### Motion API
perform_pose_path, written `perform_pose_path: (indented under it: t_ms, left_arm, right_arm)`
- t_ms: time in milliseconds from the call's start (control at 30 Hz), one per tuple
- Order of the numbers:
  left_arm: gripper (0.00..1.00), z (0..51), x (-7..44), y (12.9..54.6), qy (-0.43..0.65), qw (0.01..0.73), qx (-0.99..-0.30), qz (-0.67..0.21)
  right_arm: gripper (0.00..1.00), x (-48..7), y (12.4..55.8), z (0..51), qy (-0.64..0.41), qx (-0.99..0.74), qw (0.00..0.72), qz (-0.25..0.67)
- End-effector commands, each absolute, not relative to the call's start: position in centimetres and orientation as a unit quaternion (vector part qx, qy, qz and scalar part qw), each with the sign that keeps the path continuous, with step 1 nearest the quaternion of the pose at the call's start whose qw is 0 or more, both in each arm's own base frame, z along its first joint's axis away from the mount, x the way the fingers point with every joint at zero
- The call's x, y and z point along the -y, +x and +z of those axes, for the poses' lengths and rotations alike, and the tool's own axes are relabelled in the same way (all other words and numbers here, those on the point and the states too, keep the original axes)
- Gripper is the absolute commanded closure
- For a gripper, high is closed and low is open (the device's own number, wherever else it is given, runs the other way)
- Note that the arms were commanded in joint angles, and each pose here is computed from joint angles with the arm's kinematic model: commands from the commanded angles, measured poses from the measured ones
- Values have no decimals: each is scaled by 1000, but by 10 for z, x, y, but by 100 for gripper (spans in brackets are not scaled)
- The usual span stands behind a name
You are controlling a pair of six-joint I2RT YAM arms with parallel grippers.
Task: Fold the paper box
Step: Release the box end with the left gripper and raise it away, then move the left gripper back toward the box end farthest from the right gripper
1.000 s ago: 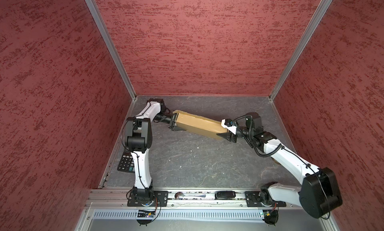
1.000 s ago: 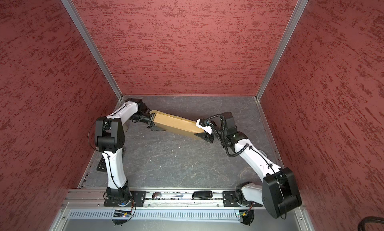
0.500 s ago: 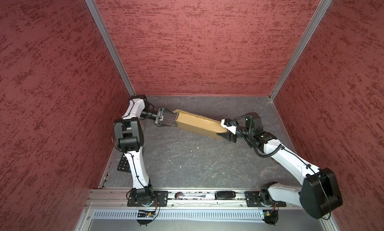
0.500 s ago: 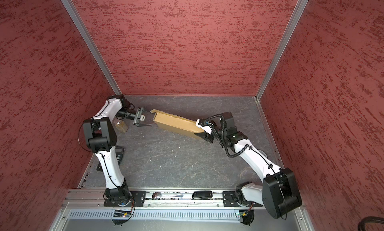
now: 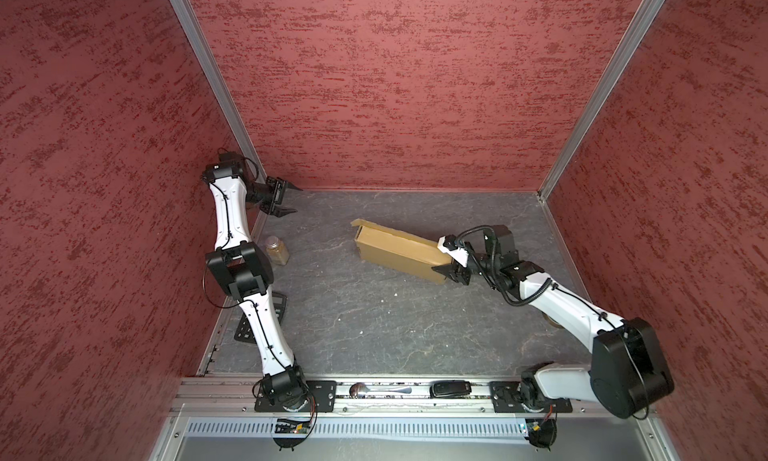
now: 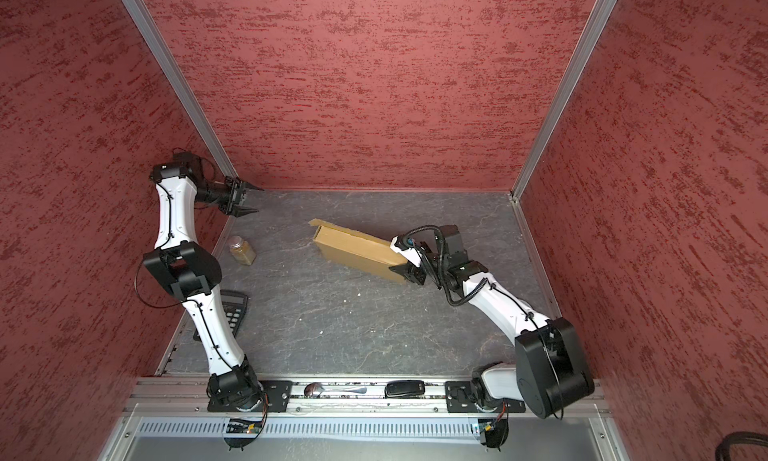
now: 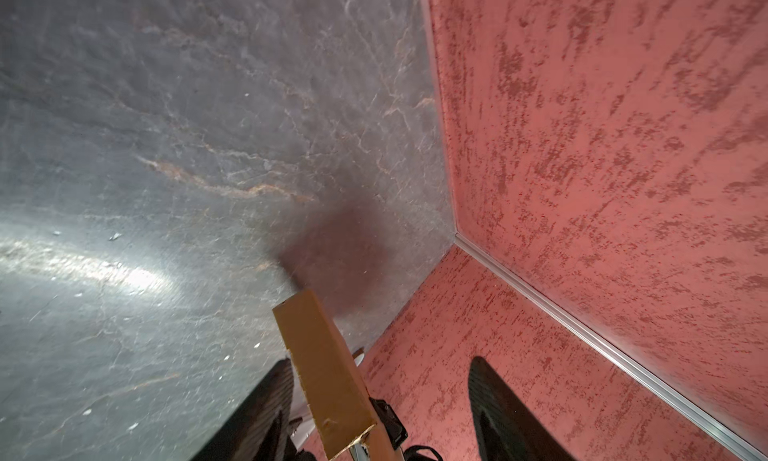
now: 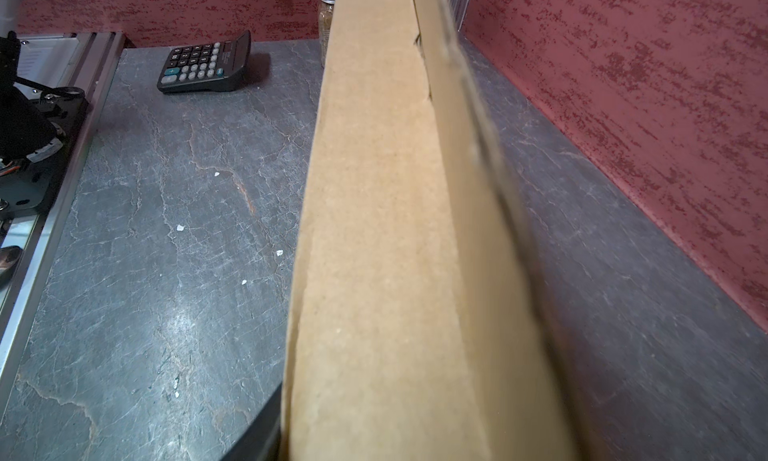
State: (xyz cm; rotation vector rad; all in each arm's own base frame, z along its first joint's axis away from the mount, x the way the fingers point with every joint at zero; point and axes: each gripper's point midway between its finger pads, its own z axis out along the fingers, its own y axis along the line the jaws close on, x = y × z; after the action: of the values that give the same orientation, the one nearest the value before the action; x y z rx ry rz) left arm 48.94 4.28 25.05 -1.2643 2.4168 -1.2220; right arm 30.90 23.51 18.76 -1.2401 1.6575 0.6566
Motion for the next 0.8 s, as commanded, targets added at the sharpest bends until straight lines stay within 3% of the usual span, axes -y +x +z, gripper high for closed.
perform_pose_path:
  t_ms: [0, 200, 400, 767]
  left_arm:
    - [30, 302, -41, 513, -385, 215, -806, -395]
    - [23, 334, 16, 505, -209, 322, -842, -380]
    - [17, 332, 55, 476, -81, 408, -811, -411]
    - [12, 328, 93, 419, 81, 469, -779, -408]
  right_arm:
    - [67, -242, 316, 214, -497, -658, 495, 275]
    - [68, -238, 311, 208, -485, -677, 479, 278]
    - [68, -235, 310, 211, -475, -682, 482, 276]
    - [68, -234, 305, 210, -471, -687, 477, 280]
